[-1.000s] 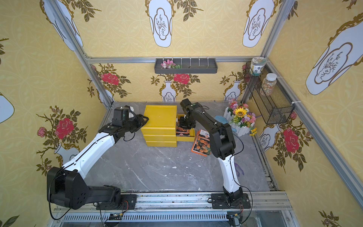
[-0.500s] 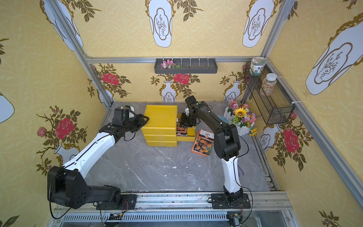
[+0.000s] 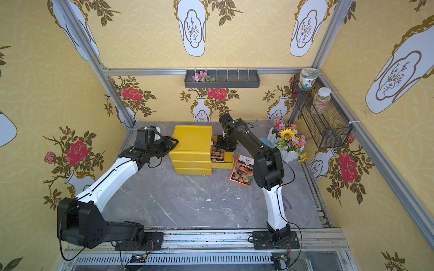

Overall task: Take the seed bags out of the drawer
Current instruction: Pick up the seed packet from the drawer.

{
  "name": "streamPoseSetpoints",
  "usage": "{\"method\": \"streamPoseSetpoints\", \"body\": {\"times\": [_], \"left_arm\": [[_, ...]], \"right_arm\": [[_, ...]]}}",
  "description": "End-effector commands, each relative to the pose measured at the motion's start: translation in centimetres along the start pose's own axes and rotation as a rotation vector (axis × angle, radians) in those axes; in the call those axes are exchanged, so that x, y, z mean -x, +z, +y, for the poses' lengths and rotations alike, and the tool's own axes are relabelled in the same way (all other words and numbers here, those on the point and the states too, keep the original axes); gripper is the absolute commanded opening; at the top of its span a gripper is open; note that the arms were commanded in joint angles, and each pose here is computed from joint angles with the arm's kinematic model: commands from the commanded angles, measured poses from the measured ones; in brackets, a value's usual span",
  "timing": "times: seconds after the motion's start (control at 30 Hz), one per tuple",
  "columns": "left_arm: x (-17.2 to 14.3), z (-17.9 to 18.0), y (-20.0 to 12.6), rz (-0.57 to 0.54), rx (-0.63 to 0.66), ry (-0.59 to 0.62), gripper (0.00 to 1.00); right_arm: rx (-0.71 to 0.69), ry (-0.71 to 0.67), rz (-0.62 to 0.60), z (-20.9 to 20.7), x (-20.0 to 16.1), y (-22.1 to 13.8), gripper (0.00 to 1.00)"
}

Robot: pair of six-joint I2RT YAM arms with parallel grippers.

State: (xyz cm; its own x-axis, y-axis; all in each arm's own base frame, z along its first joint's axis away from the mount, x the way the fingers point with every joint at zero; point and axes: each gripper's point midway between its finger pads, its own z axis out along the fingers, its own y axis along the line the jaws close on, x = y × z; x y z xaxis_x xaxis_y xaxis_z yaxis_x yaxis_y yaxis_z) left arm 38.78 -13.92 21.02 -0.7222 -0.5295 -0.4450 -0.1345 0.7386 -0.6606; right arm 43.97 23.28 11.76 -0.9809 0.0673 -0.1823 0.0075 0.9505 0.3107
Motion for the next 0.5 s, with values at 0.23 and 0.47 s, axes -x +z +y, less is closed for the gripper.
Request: {"method": "streamPoseSetpoints", "body": {"times": [0.23,0.47], "left_arm": [[-2.9,2.3,0.5,0.111,0.072,-0.021,0.53],[-3.1,2.3,0.6,0.119,0.066,-0.017,0.53]], "right_arm": [[-0.056,0.000,0.022,-0.7,-0.1,1.4,0.57],[-0.027,0.023,0.051,-0.5,-0.7,2.6,0.54]]}}
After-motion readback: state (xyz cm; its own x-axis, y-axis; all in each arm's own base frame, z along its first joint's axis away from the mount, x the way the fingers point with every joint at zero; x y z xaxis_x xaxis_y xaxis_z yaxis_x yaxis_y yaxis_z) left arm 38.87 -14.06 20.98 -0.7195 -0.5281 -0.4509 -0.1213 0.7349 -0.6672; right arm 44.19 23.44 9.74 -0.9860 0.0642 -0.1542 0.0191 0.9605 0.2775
